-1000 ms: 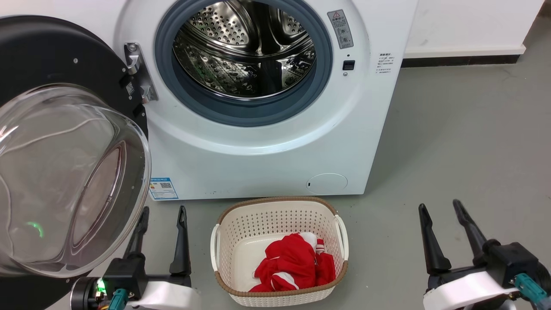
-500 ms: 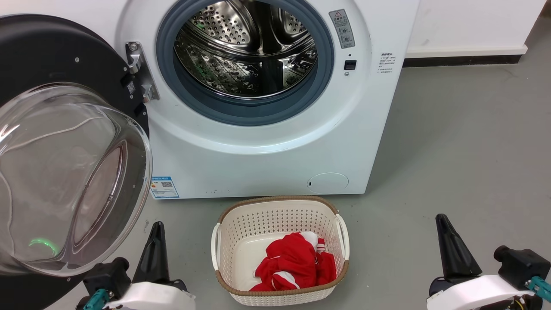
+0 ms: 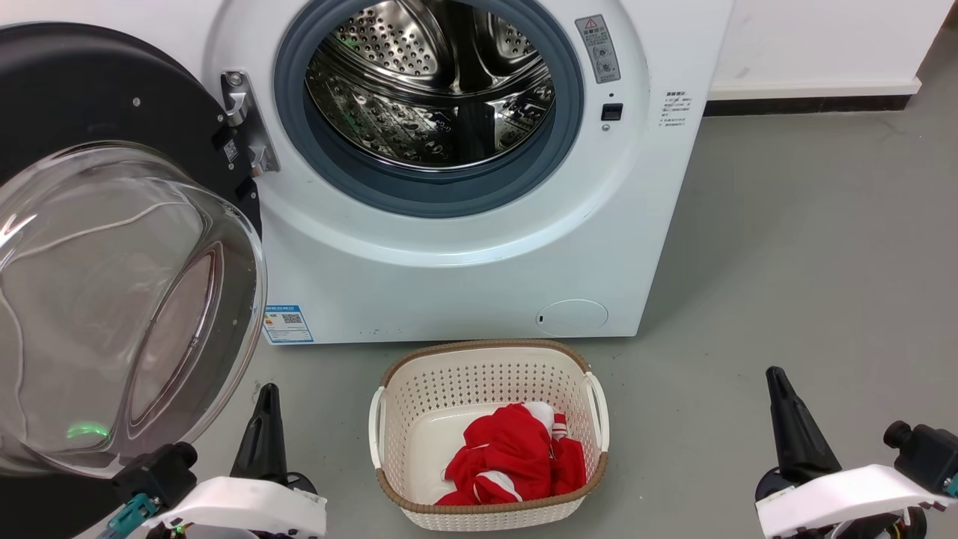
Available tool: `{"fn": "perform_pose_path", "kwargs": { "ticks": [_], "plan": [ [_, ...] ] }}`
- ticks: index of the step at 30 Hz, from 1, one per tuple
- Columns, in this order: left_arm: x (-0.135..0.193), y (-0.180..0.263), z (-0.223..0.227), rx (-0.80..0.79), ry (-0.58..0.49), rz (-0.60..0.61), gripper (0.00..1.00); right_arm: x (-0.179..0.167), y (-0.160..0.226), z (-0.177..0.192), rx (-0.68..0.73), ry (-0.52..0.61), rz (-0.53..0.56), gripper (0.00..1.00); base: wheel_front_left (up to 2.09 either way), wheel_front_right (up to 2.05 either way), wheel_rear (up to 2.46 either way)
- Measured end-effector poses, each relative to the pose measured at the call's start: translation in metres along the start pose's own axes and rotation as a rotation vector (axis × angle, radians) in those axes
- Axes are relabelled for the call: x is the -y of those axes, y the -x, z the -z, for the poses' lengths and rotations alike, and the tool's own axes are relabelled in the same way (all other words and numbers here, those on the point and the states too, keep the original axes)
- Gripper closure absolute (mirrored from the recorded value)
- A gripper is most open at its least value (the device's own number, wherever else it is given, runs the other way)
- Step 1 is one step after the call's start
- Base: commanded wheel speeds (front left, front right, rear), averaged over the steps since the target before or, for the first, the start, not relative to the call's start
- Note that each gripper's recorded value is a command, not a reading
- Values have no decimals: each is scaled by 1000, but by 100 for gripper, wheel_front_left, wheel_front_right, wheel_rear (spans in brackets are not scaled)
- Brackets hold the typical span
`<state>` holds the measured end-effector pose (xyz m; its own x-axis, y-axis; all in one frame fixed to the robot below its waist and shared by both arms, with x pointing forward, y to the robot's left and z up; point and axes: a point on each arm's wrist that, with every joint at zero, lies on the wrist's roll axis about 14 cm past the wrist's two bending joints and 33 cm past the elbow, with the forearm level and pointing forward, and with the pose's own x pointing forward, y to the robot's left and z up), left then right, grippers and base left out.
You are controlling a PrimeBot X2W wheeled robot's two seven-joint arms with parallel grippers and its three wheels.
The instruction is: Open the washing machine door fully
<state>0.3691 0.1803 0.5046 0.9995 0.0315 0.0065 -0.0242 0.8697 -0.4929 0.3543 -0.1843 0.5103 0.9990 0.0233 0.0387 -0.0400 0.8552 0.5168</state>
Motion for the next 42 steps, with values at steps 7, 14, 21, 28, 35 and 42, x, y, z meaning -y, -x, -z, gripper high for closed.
{"fn": "perform_pose_path", "kwargs": {
  "ticks": [7,14,21,28,35,42],
  "plan": [
    [-5,-1,2,-19,110,-17,100,3,-3,0,-3,-107,13,100,0,0,0],
    [-8,-3,3,-31,212,-28,100,7,-5,1,-9,-207,28,100,0,0,0],
    [-10,-5,4,-45,308,-35,100,9,-8,0,-9,-297,37,100,0,0,0],
    [-11,-7,3,-49,384,-38,100,10,-12,-1,-5,-372,41,100,0,0,0],
    [-13,-8,4,-54,470,-45,100,12,-13,0,-10,-456,51,100,0,0,0],
    [-14,-10,3,-56,549,-43,100,12,-17,-2,-7,-532,51,100,0,0,0]
  ]
}}
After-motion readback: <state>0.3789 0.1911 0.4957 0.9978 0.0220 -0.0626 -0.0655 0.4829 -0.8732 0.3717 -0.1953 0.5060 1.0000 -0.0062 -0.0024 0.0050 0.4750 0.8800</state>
